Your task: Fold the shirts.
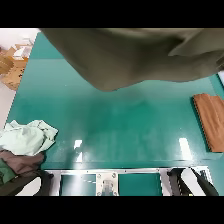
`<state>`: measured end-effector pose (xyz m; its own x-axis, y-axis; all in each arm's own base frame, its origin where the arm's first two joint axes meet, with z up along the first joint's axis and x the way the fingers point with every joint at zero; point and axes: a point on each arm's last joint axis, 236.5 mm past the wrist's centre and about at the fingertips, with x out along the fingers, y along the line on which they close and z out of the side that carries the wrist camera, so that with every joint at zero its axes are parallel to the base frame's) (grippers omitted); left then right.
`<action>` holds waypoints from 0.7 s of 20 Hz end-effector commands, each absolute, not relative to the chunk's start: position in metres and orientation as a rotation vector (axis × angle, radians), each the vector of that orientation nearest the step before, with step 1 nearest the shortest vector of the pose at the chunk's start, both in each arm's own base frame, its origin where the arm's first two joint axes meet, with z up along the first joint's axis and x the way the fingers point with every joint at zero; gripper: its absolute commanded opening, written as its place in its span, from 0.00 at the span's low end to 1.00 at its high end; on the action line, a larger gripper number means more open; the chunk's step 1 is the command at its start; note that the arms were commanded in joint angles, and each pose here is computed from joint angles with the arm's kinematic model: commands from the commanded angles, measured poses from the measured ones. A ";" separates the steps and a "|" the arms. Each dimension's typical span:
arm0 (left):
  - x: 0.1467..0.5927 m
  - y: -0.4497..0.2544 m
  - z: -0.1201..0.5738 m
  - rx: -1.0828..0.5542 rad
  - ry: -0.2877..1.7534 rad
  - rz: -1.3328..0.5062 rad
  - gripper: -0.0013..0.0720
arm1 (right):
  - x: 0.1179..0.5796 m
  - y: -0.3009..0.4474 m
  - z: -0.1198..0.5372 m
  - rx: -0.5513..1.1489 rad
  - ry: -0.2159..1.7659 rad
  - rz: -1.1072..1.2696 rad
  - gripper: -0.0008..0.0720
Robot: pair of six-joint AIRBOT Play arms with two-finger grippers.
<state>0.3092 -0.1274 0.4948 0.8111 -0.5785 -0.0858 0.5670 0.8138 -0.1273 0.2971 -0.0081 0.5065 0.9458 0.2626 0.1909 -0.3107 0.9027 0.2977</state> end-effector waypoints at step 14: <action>0.419 -0.078 0.294 -0.099 0.522 -0.417 0.05 | 0.372 -0.036 0.280 0.577 0.190 0.175 0.04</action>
<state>0.3759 -0.0648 0.3873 0.8894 -0.3302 -0.3162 0.3117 0.9439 -0.1091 0.3265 -0.0335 0.3886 0.9858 0.1646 0.0344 -0.1626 0.8811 0.4440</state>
